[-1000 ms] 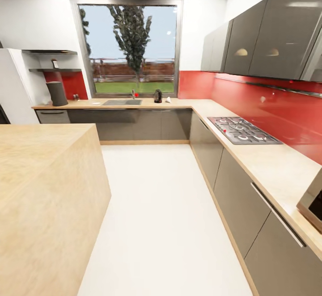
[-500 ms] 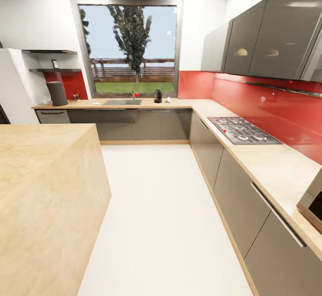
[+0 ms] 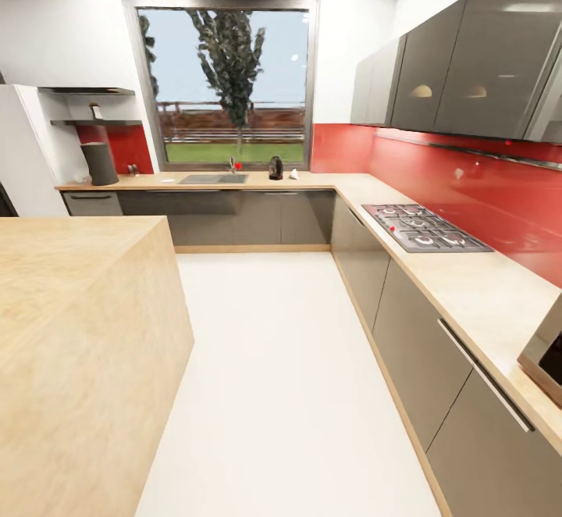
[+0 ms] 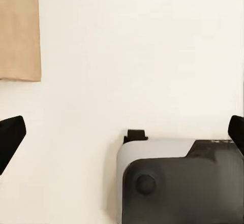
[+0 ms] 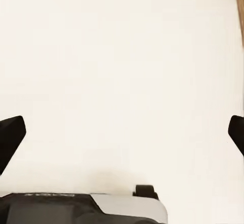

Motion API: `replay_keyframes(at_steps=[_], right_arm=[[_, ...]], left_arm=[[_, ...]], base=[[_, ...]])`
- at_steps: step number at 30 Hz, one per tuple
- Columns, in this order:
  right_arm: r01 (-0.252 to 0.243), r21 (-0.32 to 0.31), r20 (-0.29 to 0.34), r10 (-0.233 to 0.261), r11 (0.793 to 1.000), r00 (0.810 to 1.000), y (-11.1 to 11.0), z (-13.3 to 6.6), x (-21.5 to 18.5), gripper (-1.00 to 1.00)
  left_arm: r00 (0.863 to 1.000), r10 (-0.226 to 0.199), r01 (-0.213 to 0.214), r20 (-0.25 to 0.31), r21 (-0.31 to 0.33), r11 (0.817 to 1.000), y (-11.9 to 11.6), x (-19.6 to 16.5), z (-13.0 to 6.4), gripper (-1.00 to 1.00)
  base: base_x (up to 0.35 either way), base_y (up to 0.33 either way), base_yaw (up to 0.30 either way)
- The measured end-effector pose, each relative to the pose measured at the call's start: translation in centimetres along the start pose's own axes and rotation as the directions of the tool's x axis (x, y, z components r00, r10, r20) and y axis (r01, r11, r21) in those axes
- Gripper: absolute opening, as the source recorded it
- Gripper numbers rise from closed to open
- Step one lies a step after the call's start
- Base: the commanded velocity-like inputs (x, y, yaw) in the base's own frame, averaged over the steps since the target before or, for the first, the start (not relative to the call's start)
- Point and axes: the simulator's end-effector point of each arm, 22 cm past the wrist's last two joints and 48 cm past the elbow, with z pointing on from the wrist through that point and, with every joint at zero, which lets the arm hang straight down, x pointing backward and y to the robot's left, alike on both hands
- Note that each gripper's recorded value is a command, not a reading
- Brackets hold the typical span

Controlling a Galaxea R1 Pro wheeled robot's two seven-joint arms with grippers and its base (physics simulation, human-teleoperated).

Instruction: Set up a coffee station on the kitchen countertop: keep the coffee maker on the countertop, move the bottle of coffee from the kitchen shelf to the counter next to the coffee maker, place a paper coffee filter on top of the coffee maker, put the saucer next to the coffee maker with the coffee cup on the saucer, and place the electric kettle next to the coffee maker.

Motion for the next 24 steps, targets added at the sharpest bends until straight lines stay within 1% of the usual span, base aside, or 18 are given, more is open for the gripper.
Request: replay_keyframes(at_steps=[2,3,4,5,6,8,9,11,13,14,15,16,17,24], right_arm=[[0.003,0.003,0.081,-0.003,1.0,0.997,-0.2,0.0,-2.6,1.0],[0.004,0.004,0.101,-0.004,1.0,0.995,-0.3,0.0,-3.1,1.0],[0.006,0.006,0.142,-0.007,1.0,0.99,-0.5,-0.1,-4.3,1.0],[0.008,0.008,0.186,-0.009,1.0,0.982,-0.7,-0.3,-5.6,1.0],[0.009,0.009,0.209,-0.01,1.0,0.978,-0.8,-0.4,-6.3,1.0],[0.012,0.012,0.282,-0.014,1.0,0.959,-1.0,-0.8,-8.2,1.0],[0.013,0.013,0.305,-0.017,1.0,0.952,-1.1,-0.9,-8.8,1.0],[0.015,0.014,0.323,-0.019,1.0,0.946,-1.2,-1.1,-9.2,1.0],[0.016,0.015,0.329,-0.02,1.0,0.944,-1.2,-1.1,-9.2,1.0],[0.016,0.015,0.331,-0.02,1.0,0.944,-1.2,-1.1,-9.1,1.0],[0.017,0.015,0.331,-0.021,1.0,0.943,-1.2,-1.1,-9.1,1.0],[0.017,0.015,0.332,-0.021,1.0,0.943,-1.2,-1.2,-9.1,1.0],[0.017,0.015,0.332,-0.021,1.0,0.943,-1.3,-1.2,-9.1,1.0],[0.019,0.018,0.331,-0.024,1.0,0.943,-1.5,-1.2,-9.0,1.0]], left_arm=[[0.998,-0.004,0.004,0.062,0.0,1.0,0.0,-3.5,0.1,1.0],[0.997,-0.005,0.005,0.076,0.0,1.0,0.0,-4.3,0.1,1.0],[0.995,-0.007,0.007,0.104,0.001,1.0,0.0,-6.0,0.1,1.0],[0.992,-0.008,0.008,0.13,0.005,1.0,-0.1,-7.7,0.1,1.0],[0.99,-0.009,0.009,0.142,0.006,1.0,-0.1,-8.6,0.1,1.0],[0.984,-0.012,0.01,0.178,0.012,1.0,-0.2,-11.1,0.0,1.0],[0.982,-0.013,0.011,0.19,0.014,1.0,-0.2,-11.9,0.0,1.0],[0.978,-0.013,0.01,0.209,0.019,1.0,-0.5,-12.8,-0.1,1.0],[0.97,-0.011,0.006,0.243,0.021,1.0,-0.7,-13.7,-0.3,1.0],[0.963,-0.011,0.006,0.271,0.02,1.0,-0.7,-14.3,-0.4,1.0],[0.959,-0.012,0.007,0.284,0.019,1.0,-0.6,-14.6,-0.5,1.0],[0.951,-0.012,0.007,0.308,0.016,1.0,-0.3,-14.9,-0.7,1.0],[0.949,-0.012,0.008,0.317,0.014,1.0,-0.2,-14.9,-0.7,1.0],[0.946,-0.009,0.007,0.324,0.01,1.0,0.1,-14.5,-0.8,1.0]], base=[[0.0,0.0,0.0],[0.0,0.0,0.0],[0.0,0.0,0.0],[0.0,0.0,0.0],[0.0,0.0,0.0],[0.0,0.0,0.0],[0.0,0.0,0.0],[0.0,0.0,0.0],[0.0,0.0,0.0],[0.0,0.0,0.0],[0.023,0.0,0.0],[0.078,0.0,0.0],[0.115,0.0,0.0],[0.285,0.0,0.0]])
